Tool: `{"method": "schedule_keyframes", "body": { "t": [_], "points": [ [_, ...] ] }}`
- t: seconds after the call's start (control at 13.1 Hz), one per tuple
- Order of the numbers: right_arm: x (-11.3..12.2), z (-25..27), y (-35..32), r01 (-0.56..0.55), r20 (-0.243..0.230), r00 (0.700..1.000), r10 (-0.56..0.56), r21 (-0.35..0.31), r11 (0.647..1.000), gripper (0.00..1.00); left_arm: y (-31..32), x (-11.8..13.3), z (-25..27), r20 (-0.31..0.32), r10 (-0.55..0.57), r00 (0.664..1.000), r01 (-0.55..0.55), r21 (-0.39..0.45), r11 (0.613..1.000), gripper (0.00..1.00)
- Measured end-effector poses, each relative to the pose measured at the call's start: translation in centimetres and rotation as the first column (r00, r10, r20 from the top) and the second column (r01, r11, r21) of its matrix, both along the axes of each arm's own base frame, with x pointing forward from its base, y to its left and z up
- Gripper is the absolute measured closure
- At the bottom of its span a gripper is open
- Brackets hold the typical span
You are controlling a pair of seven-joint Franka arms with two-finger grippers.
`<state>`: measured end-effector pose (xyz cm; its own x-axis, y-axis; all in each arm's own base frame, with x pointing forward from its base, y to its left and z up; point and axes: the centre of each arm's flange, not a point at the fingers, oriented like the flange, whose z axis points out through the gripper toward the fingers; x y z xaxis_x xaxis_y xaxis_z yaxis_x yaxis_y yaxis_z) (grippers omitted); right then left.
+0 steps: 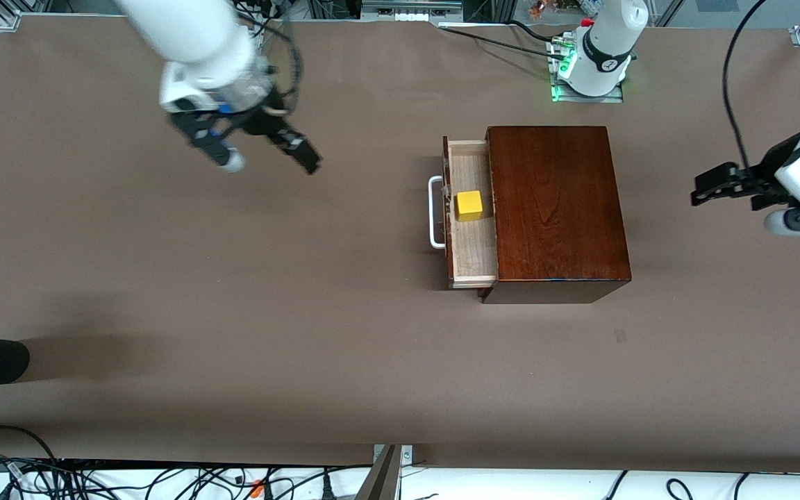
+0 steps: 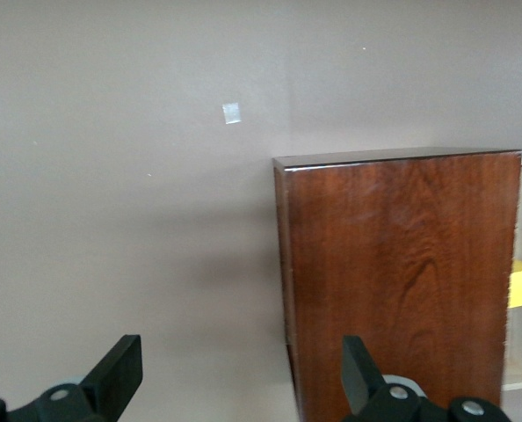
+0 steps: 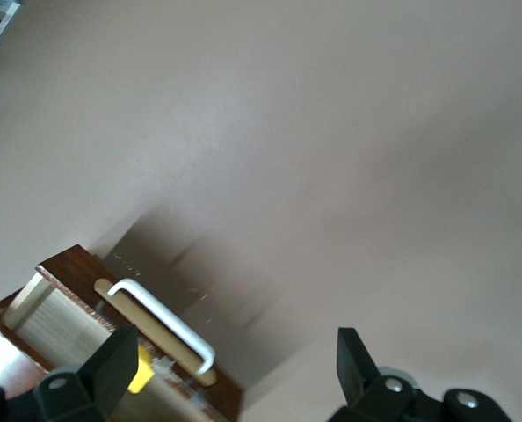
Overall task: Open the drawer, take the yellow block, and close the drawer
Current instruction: 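Move the right gripper above the yellow cube in the drawer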
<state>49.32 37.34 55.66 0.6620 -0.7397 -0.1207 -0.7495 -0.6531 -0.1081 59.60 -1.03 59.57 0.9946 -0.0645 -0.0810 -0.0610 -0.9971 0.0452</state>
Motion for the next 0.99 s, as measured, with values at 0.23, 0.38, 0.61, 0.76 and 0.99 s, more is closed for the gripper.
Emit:
{"method": "schedule_keyframes", "body": {
  "t": [0.23, 0.38, 0.61, 0.76, 0.99],
  "points": [
    [-2.9, -2.7, 7.9, 0.214, -0.024, 0.976, -0.215, -0.035, 0.976, 0.00, 0.8, -2.8, -0.9, 0.079, -0.003, 0.997, 0.003, -0.009, 1.000, 0.00],
    [-5.1, -4.5, 13.5, 0.354, 0.002, 0.935, -0.355, -0.060, 0.933, 0.00, 1.1, -4.5, -1.7, 0.103, -0.017, 0.995, 0.018, -0.009, 1.000, 0.00],
    [-6.8, -7.7, 20.2, 0.540, -0.018, 0.840, -0.542, -0.053, 0.840, 0.00, 0.2, -5.2, -1.5, 0.119, -0.051, 0.992, 0.047, 0.031, 0.998, 0.00],
    [-5.8, -9.0, 22.3, 0.636, -0.051, 0.769, -0.637, -0.028, 0.771, 0.00, 0.1, -5.2, -1.5, 0.115, -0.056, 0.992, 0.052, 0.040, 0.998, 0.00],
    [-4.6, -10.2, 23.6, 0.694, -0.080, 0.719, -0.690, 0.019, 0.720, 0.00, 0.3, -5.5, -1.1, 0.059, -0.029, 0.998, 0.027, 0.039, 0.999, 0.00]
  ]
}}
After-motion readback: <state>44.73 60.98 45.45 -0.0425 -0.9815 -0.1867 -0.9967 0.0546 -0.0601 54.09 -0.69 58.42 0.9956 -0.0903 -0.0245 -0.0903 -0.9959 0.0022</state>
